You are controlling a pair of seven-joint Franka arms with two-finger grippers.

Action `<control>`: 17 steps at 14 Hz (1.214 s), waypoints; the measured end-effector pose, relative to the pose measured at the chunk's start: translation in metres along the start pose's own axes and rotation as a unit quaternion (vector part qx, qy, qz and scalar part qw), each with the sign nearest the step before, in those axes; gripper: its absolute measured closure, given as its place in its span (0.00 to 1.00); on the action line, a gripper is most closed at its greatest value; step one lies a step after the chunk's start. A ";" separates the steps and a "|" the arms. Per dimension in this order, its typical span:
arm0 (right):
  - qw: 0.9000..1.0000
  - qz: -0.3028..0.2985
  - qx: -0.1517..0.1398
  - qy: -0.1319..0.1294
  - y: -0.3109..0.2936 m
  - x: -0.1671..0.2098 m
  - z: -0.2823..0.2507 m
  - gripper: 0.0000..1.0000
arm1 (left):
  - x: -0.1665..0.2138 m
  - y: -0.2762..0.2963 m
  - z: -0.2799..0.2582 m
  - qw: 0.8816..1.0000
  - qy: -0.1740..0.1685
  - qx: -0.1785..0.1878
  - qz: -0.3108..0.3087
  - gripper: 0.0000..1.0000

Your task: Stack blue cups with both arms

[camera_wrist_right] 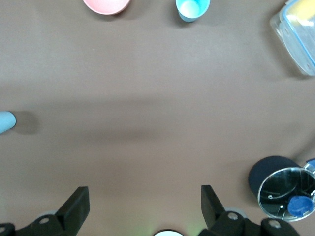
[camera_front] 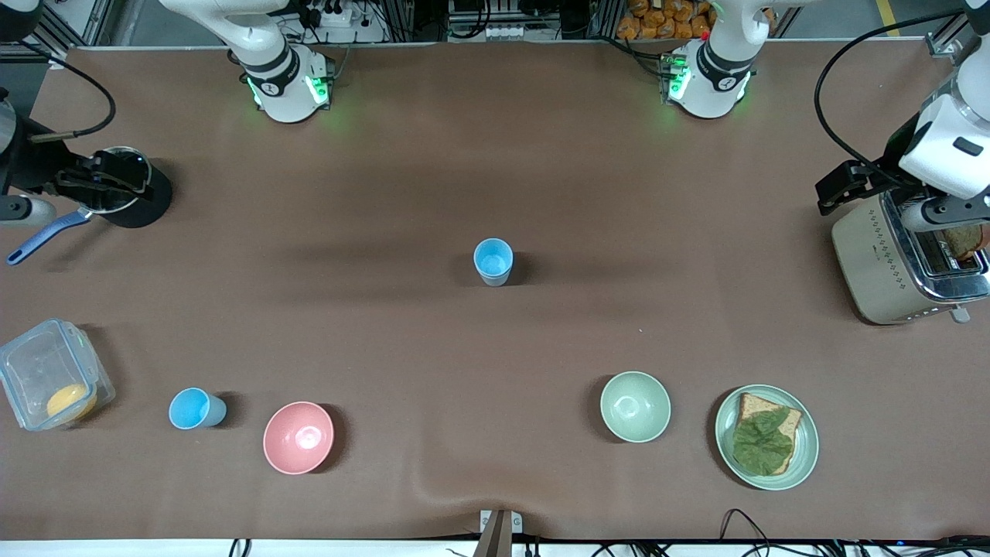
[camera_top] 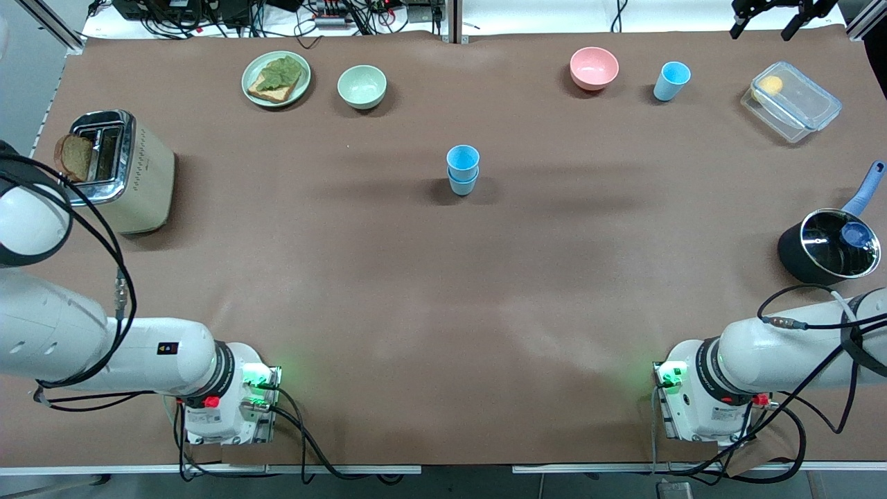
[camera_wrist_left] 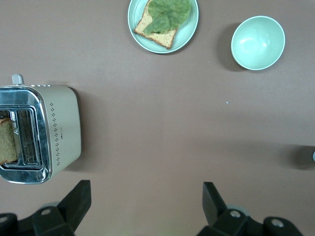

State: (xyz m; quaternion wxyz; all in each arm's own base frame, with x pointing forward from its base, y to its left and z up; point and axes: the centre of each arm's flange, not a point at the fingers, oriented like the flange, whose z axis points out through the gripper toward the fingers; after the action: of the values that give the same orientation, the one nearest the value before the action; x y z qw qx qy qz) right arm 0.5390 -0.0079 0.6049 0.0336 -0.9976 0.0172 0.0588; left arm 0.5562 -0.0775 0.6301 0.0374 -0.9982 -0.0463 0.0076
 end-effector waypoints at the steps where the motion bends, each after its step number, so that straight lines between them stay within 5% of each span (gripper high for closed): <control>1: 1.000 0.009 0.000 -0.001 0.000 0.000 0.001 0.00 | 0.000 0.001 0.000 1.000 -0.001 0.000 0.001 0.00; 17: 0.998 0.052 -0.013 -0.011 0.006 -0.007 -0.001 0.00 | 0.000 -0.003 -0.001 1.000 -0.001 0.000 -0.002 0.00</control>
State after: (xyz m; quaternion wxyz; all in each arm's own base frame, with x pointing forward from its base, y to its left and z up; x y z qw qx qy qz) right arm 0.5319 -0.0141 0.6067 0.0179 -0.9949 0.0682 0.0716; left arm 0.5562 -0.0749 0.6308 0.0373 -0.9981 -0.0487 0.0080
